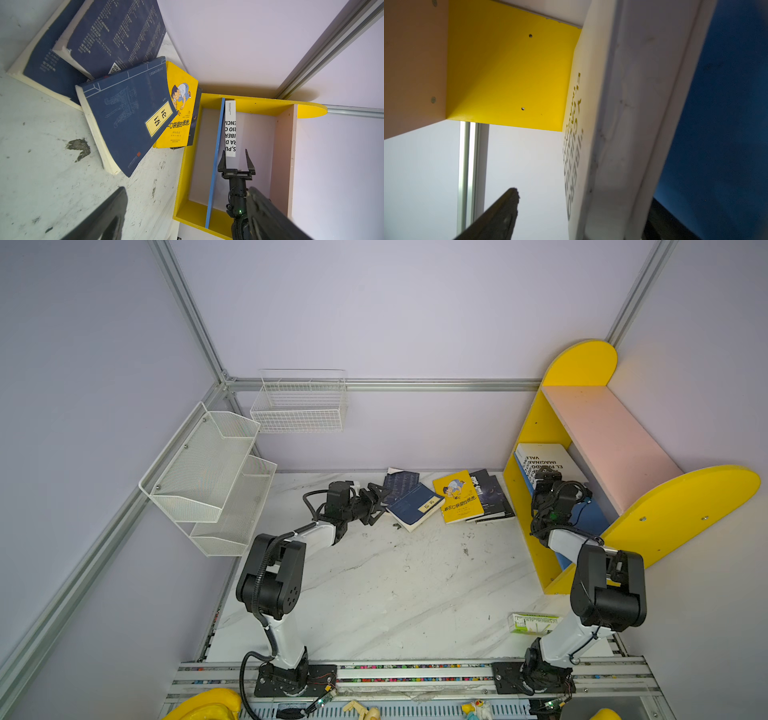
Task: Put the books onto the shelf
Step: 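Carry the white book with the right gripper onto the blue shelf, then open the right gripper and withdraw it from the shelf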
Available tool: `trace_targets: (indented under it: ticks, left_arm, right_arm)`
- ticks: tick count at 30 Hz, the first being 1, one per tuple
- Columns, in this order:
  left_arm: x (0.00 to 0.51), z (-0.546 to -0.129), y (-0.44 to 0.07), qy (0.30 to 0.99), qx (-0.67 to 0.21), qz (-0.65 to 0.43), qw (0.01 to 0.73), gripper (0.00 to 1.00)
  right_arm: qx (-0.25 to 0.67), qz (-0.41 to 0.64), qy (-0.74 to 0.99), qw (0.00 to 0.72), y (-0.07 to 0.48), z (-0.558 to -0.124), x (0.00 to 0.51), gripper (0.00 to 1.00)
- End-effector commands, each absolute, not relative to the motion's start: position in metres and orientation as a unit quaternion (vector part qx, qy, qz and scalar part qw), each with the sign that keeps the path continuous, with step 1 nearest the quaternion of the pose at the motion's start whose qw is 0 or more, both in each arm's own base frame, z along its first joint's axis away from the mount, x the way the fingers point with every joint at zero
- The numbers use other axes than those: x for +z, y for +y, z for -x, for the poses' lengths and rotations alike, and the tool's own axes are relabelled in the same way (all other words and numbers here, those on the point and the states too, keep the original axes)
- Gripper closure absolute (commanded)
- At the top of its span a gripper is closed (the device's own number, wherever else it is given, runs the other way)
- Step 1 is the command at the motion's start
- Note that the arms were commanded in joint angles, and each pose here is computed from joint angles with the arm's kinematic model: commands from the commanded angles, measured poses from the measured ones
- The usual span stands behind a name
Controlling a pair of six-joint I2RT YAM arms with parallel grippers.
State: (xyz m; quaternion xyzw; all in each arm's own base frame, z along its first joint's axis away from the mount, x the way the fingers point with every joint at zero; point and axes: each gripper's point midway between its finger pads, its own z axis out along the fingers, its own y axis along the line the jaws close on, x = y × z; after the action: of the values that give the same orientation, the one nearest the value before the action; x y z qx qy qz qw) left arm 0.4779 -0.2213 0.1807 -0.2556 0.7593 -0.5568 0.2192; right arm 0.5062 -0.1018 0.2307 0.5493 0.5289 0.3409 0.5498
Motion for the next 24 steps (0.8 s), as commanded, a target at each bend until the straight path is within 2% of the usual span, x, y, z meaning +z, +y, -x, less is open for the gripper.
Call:
trace_targets:
  ticks: [1, 3, 8, 18, 24]
  left_arm:
    - [0.196, -0.482, -0.221, 0.745, -0.574, 0.244, 0.234, 0.11]
    - [0.194, -0.482, -0.222, 0.745, -0.576, 0.242, 0.232, 0.11]
    - [0.192, -0.48, -0.225, 0.746, -0.581, 0.237, 0.223, 0.11]
    - [0.183, -0.468, -0.224, 0.746, -0.584, 0.234, 0.217, 0.11]
    - [0.18, -0.469, -0.228, 0.739, -0.597, 0.232, 0.208, 0.11]
  right_arm:
    - [0.273, -0.586, 0.586, 0.488, -0.1, -0.486, 0.211, 0.1]
    - [0.243, -0.592, 0.603, 0.476, -0.103, -0.479, 0.203, 0.07]
    - [0.222, -0.604, 0.604, 0.47, -0.11, -0.471, 0.199, 0.07]
    - [0.185, -0.567, 0.621, 0.508, -0.116, -0.458, 0.223, 0.19]
    - [0.195, -0.514, 0.653, 0.52, -0.108, -0.479, 0.231, 0.22]
